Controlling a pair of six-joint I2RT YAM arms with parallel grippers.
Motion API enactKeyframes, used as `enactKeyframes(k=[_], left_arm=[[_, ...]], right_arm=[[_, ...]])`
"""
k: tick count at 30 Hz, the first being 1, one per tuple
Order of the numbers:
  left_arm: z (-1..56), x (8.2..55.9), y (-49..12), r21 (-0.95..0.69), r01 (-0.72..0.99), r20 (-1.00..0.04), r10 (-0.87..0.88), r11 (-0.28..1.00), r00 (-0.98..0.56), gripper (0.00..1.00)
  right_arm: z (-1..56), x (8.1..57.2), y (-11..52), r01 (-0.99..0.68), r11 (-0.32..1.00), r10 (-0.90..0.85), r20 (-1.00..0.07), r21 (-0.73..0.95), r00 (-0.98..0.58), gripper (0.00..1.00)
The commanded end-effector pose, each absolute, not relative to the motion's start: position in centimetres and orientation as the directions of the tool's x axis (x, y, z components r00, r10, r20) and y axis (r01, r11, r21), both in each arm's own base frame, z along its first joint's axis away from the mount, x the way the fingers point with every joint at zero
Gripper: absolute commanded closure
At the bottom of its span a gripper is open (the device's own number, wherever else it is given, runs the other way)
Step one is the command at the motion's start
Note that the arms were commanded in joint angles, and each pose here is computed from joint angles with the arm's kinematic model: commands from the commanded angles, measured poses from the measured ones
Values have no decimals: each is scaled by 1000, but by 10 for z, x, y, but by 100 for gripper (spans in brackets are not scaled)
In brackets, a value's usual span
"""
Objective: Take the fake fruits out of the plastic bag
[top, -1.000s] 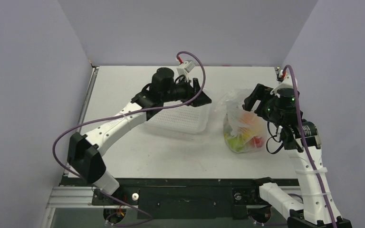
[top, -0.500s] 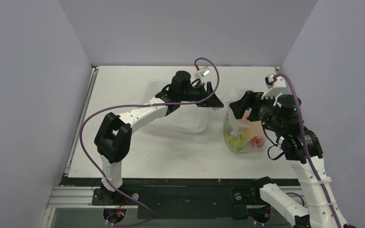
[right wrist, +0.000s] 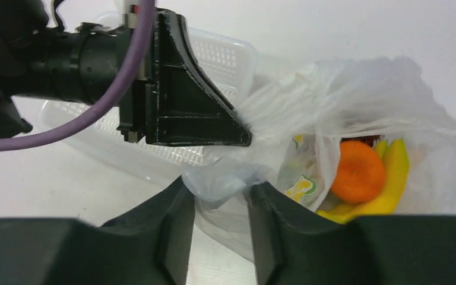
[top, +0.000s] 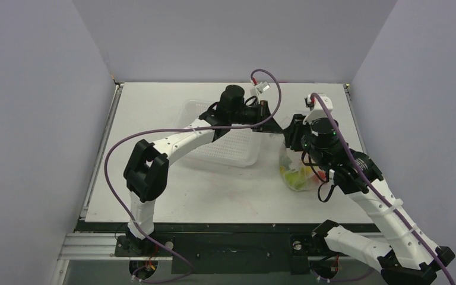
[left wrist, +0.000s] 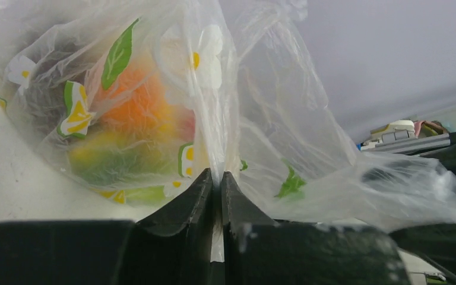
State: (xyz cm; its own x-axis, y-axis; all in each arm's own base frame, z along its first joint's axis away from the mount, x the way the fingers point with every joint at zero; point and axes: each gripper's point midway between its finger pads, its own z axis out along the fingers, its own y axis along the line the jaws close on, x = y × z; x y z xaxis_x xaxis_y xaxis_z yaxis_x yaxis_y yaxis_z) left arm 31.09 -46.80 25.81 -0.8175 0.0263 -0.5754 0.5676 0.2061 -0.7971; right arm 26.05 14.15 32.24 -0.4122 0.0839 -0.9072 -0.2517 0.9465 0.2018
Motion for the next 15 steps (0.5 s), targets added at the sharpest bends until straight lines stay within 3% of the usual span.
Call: enactKeyframes(k=[1,4,9,10,14,15], left_arm=[[283,325,-474,-744,638,-649,13,198,-761,100],[290,346,-481,-766,608,-626,-27,207,-779,100],[353,375,-506,-847,531,-527,-176,27,-831,100],[343,383,-516,-862,505,-502,-194,34,-843,100],[389,394,-540,-875,479,-443,-286,-68,-850,100],[373,401,-549,-889,454,-421,-283,-61,-862,100]], right_arm=[[329,269,86,79,988,154,-931,136,-330,95],[340,265,37,292,950,192,-946,113,-261,100],[350,265,-21,417,903,211,-949,99,-233,100],[351,265,-34,441,894,203,-951,83,-233,100],[371,263,-68,536,840,197,-968,84,-156,100],[380,260,-80,576,812,196,-972,87,-130,100]])
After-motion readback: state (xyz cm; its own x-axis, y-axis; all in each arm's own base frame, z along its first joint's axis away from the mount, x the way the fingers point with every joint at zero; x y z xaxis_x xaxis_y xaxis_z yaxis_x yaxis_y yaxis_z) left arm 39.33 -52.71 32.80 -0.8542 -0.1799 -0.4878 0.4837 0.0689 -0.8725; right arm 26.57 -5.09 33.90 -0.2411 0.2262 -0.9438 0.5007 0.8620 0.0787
